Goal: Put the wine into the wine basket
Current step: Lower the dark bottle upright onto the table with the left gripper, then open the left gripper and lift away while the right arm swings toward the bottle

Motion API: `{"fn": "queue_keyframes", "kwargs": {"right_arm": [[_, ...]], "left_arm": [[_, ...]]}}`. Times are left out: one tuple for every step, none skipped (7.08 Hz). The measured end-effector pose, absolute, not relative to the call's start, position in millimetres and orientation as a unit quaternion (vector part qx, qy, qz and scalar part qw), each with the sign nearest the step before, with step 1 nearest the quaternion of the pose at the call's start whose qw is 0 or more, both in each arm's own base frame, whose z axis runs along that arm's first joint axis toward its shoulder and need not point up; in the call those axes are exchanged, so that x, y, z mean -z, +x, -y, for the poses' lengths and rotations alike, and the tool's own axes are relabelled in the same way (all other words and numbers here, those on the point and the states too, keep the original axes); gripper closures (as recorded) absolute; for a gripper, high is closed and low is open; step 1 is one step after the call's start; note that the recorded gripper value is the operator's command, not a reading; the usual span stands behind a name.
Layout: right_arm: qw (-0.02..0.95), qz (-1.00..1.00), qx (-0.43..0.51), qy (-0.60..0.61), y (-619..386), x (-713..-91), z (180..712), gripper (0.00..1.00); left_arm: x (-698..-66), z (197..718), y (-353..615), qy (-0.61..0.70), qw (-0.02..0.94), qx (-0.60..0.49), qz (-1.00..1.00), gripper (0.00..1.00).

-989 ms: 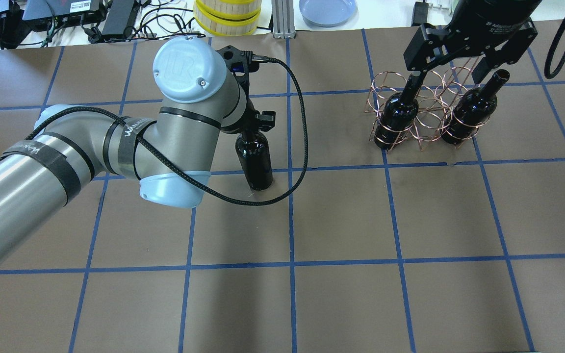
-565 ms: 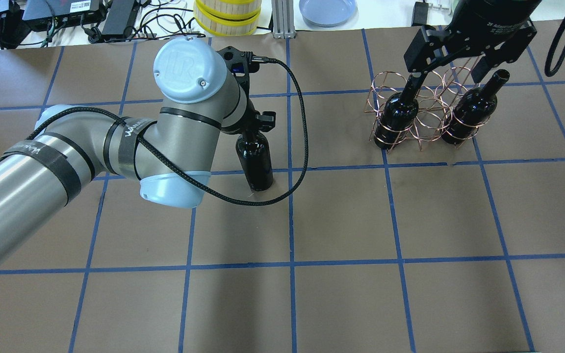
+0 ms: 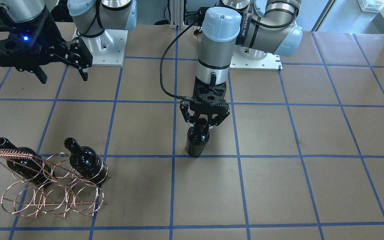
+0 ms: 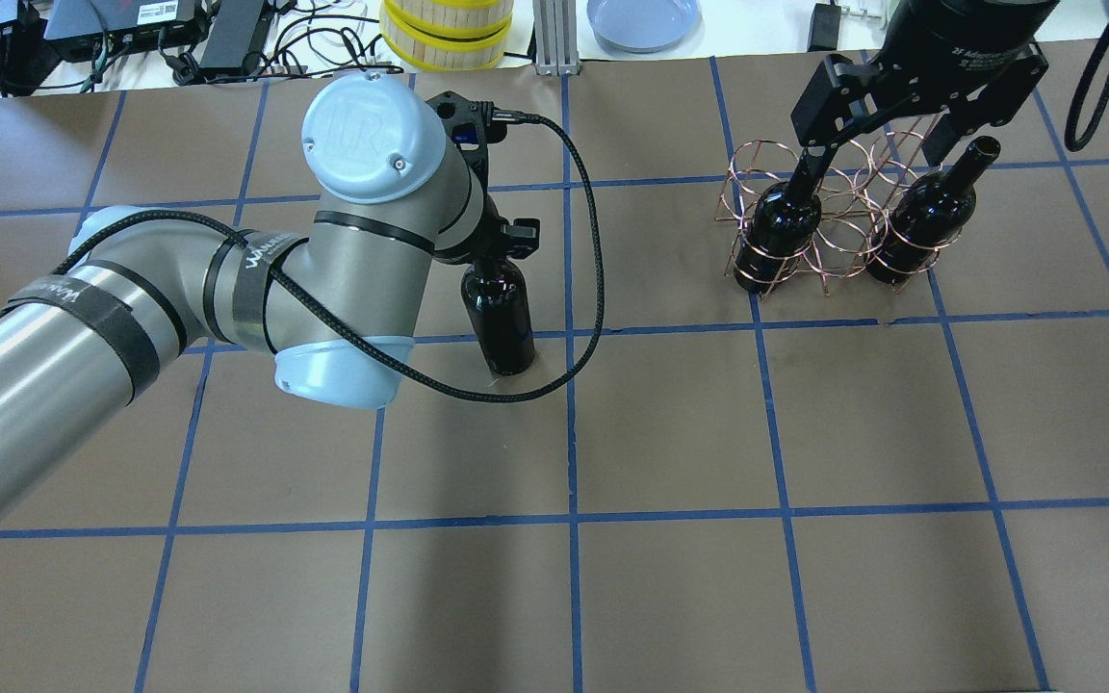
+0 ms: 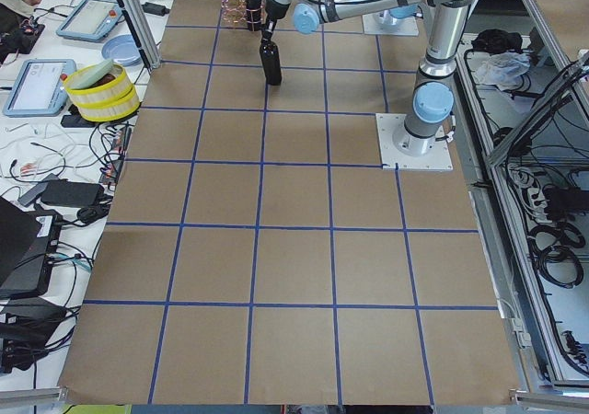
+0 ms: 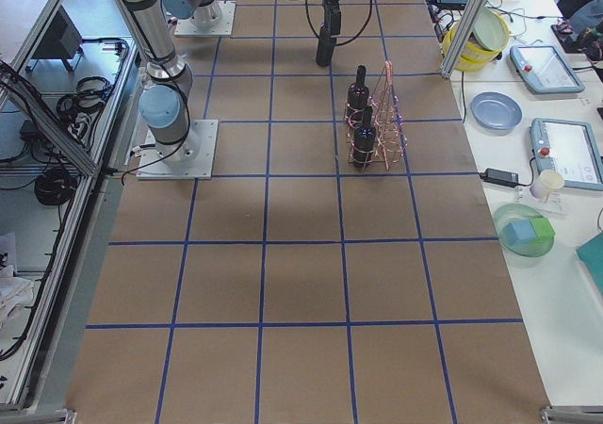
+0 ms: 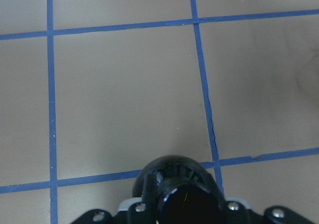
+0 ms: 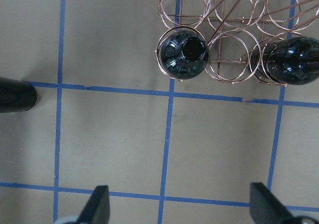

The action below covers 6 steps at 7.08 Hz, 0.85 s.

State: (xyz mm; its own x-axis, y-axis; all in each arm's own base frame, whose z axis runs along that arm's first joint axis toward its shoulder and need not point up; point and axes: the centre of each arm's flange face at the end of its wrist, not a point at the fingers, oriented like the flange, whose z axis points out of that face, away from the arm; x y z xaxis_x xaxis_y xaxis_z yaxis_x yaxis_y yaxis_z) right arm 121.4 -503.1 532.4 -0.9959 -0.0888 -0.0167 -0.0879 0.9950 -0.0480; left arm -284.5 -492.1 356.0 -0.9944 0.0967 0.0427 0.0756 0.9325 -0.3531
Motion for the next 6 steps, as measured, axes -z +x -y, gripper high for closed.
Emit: {"fn": "queue_keyframes", "kwargs": {"right_arm": [[0.009,-0.999,0.024,-0.046,121.6,-532.2,503.3,0.0],[0.009,-0.999,0.024,-0.045,121.7,-532.2,503.4,0.0],[0.009,-0.999,0.024,-0.044,121.7,-532.3,503.3,0.0],[0.007,-0.999,0.025,-0.042,121.5,-532.6,503.3,0.0],[0.007,-0.999,0.026,-0.039,122.3,-532.3,503.9,0.0],[0.007,-0.999,0.027,-0.035,125.8,-531.4,503.9,0.0]], "left_arm": [[-356.3,492.2,-284.6,-0.04,0.03,-0.179,0.983,0.37],[-356.5,492.3,-284.6,-0.035,0.031,-0.179,0.983,0.37],[-356.9,492.5,-284.6,-0.034,0.032,-0.179,0.983,0.36],[-357.4,492.7,-284.7,-0.033,0.032,-0.18,0.983,0.35],[-358.7,493.3,-284.6,-0.033,0.032,-0.181,0.982,0.25],[-363.5,495.7,-284.3,-0.031,0.035,-0.185,0.982,0.19]]}}
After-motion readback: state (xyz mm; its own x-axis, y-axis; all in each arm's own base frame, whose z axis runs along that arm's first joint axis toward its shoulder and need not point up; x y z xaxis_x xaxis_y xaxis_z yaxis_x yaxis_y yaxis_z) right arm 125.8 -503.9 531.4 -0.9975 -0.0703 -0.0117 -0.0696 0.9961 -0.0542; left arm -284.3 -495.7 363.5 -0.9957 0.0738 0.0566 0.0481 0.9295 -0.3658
